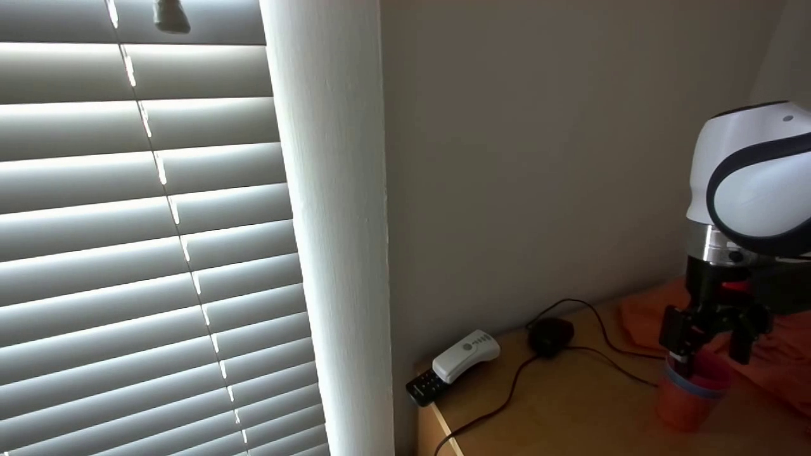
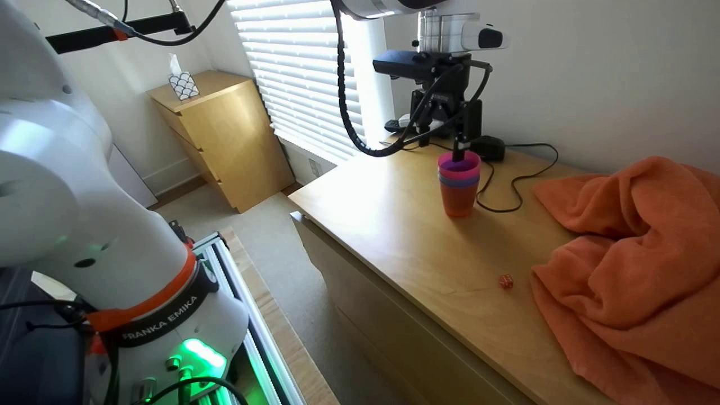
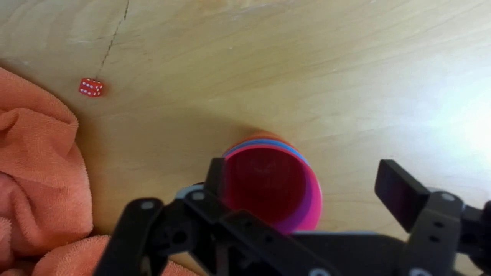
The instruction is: Turn the stacked up plastic cups over
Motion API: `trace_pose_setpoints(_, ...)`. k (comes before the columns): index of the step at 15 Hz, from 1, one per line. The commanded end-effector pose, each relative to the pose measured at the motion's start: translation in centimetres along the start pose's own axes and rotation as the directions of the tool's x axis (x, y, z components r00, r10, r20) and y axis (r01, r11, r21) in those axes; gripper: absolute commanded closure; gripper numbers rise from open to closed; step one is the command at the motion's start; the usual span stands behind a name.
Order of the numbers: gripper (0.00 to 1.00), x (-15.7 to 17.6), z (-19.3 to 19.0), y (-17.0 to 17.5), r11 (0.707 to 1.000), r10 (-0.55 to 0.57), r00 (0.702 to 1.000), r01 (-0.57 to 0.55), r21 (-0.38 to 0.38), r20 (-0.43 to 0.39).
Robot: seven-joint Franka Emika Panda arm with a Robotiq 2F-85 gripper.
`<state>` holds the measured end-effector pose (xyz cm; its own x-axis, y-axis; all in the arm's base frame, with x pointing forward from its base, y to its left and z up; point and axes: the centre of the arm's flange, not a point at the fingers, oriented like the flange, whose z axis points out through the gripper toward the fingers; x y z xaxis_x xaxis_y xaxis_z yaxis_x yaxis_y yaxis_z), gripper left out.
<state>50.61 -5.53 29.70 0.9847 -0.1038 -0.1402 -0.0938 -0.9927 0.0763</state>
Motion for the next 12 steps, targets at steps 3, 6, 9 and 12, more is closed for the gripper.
trace_pose_setpoints(3,0.00,0.9,0.9,-0.2,1.000,-0.025,1.000,0.025,0.013,0.011)
trace_pose_setpoints(6,0.00,1.7,2.0,-1.2,0.998,-0.066,0.997,0.066,0.012,0.029)
trace_pose_setpoints(9,0.00,2.4,2.8,-1.7,0.995,-0.103,0.994,0.103,0.009,0.033)
trace_pose_setpoints(12,0.29,2.9,3.4,-1.7,0.994,-0.110,0.993,0.111,-0.012,0.036)
